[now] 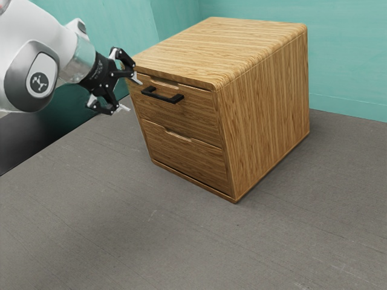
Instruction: Pull the drawer handle with one arm to open the drawer
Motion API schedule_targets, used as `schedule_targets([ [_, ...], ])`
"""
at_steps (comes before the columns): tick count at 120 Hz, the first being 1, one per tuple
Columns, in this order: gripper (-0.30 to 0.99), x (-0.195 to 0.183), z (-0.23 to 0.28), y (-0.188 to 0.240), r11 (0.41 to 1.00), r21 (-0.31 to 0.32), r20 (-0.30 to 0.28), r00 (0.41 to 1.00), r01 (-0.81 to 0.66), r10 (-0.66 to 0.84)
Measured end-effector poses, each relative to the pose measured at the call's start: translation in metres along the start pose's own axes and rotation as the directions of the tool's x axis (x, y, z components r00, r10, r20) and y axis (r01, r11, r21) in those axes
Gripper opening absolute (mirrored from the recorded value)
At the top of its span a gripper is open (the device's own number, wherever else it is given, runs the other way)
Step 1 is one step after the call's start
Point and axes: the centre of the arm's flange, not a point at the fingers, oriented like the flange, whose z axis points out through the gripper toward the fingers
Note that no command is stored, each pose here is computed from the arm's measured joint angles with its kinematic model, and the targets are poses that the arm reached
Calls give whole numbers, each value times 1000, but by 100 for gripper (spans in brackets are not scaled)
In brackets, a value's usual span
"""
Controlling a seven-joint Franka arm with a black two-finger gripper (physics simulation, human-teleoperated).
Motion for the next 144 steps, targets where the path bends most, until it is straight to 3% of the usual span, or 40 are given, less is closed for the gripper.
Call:
schedule_targets([
  [22, 42, -25, -11, 13, 998, -56, 14, 999, -41, 42],
  [82, 40, -32, 11, 7, 999, -41, 23, 999, -29, 30],
  [116, 21, -41, 32, 4, 999, -16, 27, 999, -34, 34],
  [144, 15, -43, 32, 6, 999, -25, 26, 999, -35, 35],
])
